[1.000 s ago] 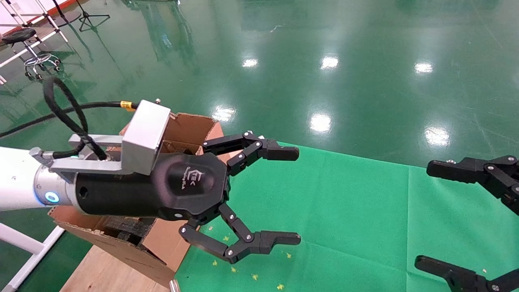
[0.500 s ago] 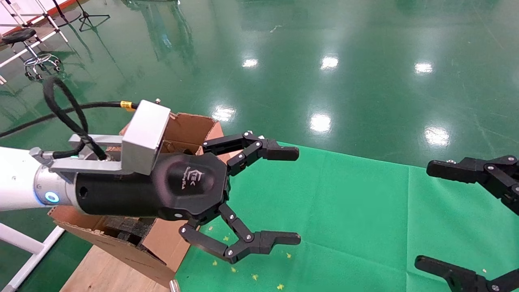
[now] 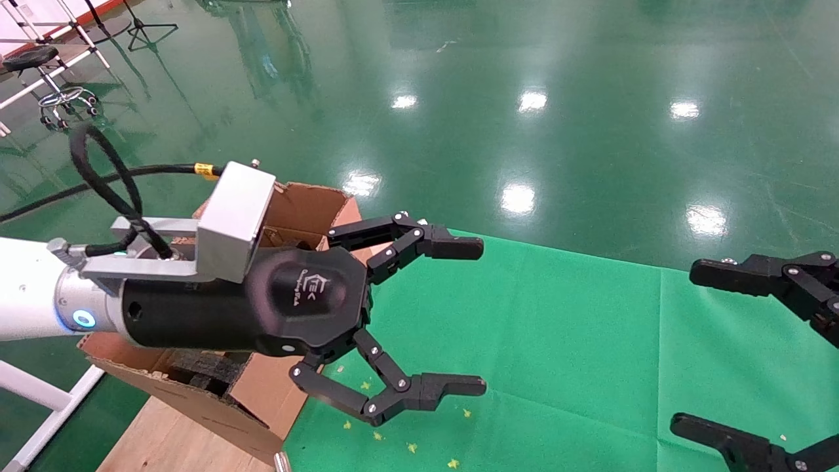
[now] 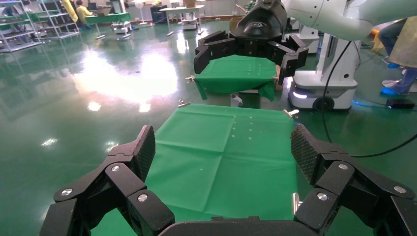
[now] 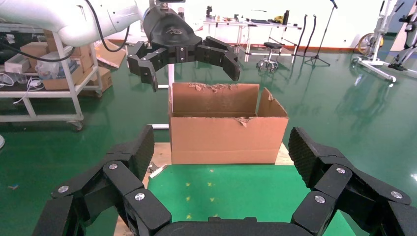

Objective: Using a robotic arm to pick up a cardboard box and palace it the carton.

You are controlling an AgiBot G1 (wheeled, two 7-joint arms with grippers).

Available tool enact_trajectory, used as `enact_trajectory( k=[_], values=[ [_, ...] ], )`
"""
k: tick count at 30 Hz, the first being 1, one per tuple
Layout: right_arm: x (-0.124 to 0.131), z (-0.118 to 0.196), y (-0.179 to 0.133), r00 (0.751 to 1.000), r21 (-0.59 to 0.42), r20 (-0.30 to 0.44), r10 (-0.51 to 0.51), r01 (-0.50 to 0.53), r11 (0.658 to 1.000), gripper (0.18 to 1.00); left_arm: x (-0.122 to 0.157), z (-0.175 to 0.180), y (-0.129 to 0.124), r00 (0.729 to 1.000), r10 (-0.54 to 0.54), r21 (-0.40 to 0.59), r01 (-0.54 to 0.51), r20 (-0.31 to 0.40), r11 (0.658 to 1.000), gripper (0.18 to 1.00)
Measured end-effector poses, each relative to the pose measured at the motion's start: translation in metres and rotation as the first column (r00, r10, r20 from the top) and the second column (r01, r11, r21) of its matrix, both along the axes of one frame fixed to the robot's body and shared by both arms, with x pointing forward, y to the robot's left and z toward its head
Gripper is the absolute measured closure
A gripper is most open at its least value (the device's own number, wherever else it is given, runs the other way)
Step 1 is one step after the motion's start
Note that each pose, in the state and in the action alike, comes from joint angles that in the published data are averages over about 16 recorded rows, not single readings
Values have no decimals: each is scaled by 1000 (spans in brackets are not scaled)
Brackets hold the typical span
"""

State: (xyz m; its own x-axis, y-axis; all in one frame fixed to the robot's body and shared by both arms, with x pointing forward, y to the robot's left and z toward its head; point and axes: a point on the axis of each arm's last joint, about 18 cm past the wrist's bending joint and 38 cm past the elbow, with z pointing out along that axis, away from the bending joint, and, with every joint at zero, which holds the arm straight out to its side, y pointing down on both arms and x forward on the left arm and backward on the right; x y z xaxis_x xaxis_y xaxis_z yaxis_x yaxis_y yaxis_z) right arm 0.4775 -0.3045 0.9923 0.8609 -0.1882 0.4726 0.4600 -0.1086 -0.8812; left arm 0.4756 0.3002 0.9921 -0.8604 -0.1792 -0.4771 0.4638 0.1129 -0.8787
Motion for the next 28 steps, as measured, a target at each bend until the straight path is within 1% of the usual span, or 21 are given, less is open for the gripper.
enact_trajectory(
  k=[28],
  values=[
    [0,0,0,1000,0,0,0,0,1000,178,0,0,0,1000,0,0,0,0,1000,183]
  ],
)
